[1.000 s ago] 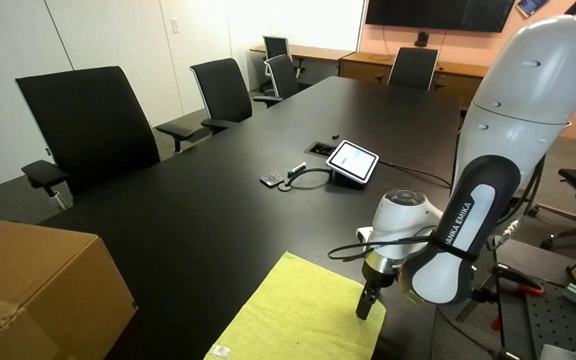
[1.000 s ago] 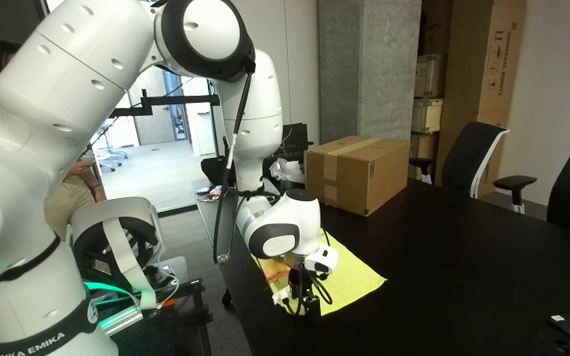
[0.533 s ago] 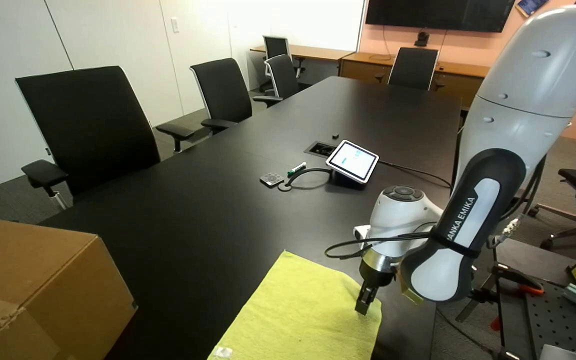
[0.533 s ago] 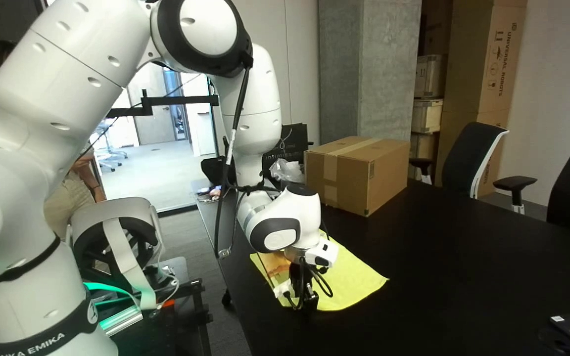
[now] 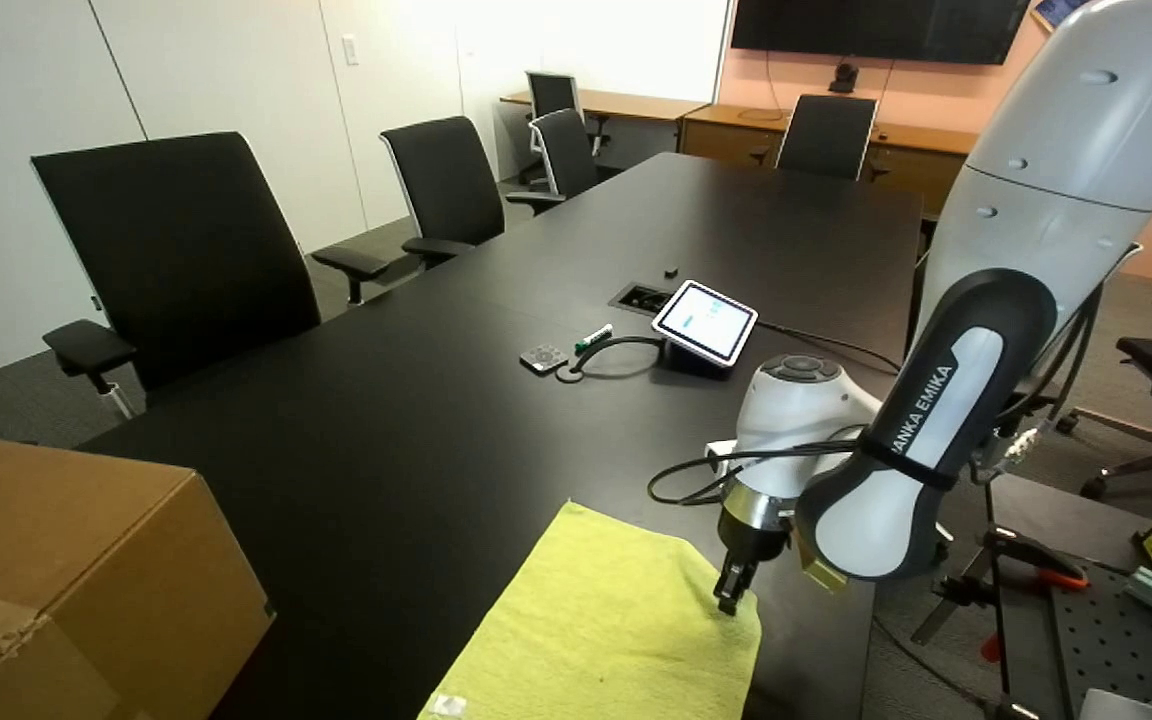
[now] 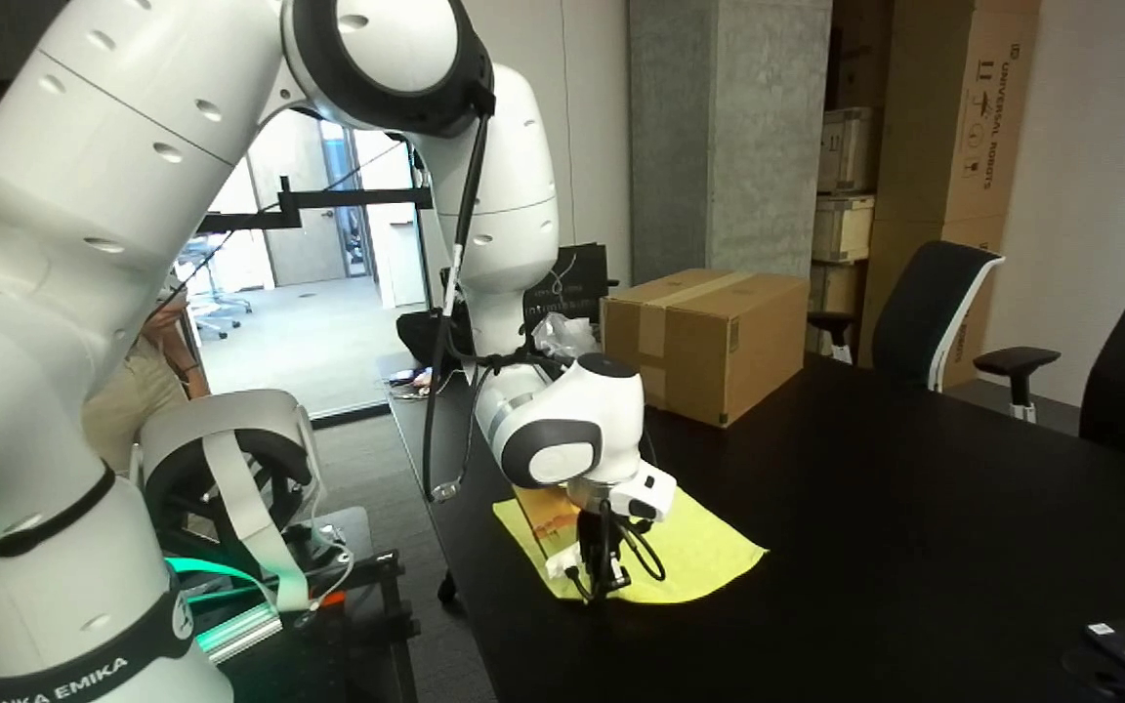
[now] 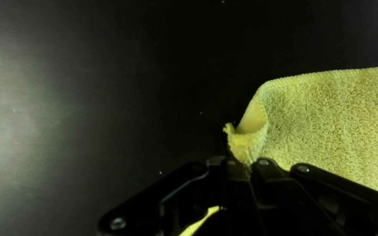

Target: Fold the towel in half

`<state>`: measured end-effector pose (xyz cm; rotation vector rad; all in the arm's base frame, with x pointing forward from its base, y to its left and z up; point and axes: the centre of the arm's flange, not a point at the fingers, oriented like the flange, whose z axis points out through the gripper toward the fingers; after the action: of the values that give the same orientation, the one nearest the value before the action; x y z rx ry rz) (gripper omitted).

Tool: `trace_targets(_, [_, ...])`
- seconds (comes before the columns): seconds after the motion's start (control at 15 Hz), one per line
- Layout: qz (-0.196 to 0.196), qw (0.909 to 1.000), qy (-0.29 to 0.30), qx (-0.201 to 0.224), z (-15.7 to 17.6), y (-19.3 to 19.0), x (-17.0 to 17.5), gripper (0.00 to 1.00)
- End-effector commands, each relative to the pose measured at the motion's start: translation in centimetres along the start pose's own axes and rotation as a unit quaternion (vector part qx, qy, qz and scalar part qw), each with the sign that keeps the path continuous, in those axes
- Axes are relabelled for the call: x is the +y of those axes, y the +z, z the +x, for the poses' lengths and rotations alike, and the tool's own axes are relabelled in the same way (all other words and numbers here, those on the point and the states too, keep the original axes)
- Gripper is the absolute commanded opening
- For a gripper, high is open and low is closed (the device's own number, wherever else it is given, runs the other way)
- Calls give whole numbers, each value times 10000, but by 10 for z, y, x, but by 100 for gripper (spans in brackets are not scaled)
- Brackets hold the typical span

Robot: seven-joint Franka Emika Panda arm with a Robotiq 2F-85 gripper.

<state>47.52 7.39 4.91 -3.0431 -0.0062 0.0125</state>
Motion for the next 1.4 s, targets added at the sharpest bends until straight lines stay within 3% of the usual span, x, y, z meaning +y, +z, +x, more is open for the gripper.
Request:
trace_targets(0.0, [173, 9998, -64, 7, 9, -18, 5, 3])
trace_targets(0.6, [761, 9956, 287, 467, 73, -58, -3, 2])
trace_targets(0.93, [684, 9951, 312, 649, 120, -51, -19, 1])
trace_targets(1.33, [578, 9926, 341, 1010, 164, -68, -37, 2])
